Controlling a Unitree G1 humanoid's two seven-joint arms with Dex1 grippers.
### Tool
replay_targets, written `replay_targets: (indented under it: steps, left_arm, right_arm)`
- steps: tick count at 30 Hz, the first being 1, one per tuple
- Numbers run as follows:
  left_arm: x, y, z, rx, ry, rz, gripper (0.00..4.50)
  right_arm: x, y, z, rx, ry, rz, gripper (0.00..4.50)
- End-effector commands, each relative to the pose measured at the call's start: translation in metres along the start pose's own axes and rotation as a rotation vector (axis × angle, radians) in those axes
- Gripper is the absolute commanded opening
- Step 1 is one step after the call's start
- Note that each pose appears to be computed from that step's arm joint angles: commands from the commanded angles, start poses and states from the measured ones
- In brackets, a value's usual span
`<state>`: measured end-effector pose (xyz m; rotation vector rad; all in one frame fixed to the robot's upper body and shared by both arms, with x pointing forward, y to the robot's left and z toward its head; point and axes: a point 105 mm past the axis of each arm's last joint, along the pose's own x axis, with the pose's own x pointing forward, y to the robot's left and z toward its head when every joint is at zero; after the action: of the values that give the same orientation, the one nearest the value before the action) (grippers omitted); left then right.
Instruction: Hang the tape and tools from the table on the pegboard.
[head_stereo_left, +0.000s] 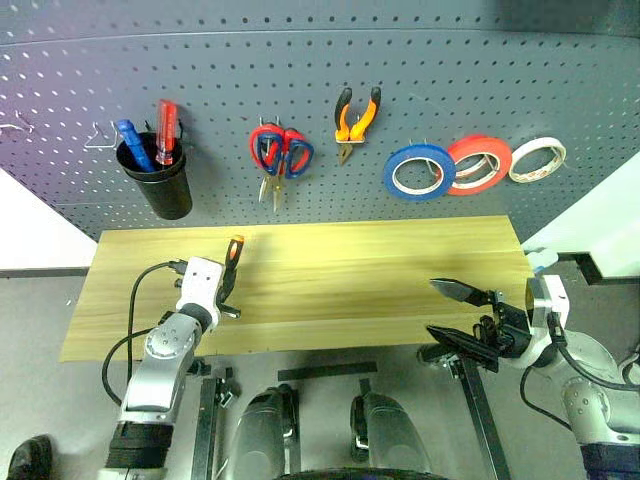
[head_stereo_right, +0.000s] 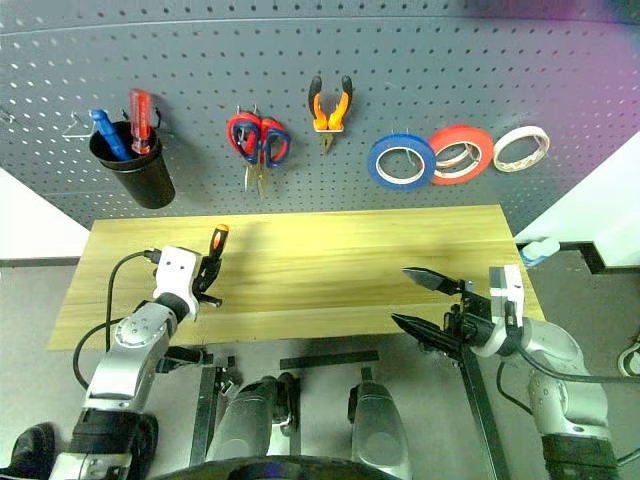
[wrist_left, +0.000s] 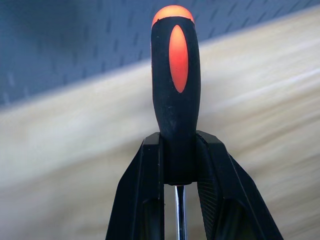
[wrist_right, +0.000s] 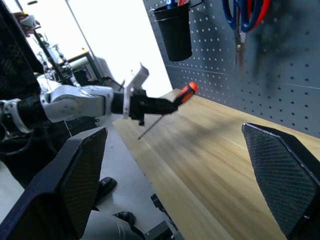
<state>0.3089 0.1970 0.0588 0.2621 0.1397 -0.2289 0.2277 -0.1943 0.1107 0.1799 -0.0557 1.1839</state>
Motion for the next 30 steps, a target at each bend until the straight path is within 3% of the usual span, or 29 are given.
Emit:
replay_targets:
  steps: [1,9,18,30]
  left_arm:
    - [-0.011,0.002,0.03,0.071,-0.15,-0.013,0.53]
    - [-0.025,-0.005,0.063,0.216,-0.328,-0.048,0.53]
    - [-0.031,0.018,0.093,0.269,-0.426,0.072,0.53]
    - [-0.023,0.053,0.176,0.365,-0.621,0.161,0.53]
  right_arm:
    - [-0.01,-0.006,-0.006,-0.025,-0.025,0.023,4.5]
    - [-0.025,-0.027,-0.023,-0.032,-0.034,0.027,4.5]
    - [-0.025,-0.038,-0.025,-0.053,-0.053,0.005,4.5]
    - [-0.029,-0.063,-0.036,-0.036,-0.087,-0.135,4.5]
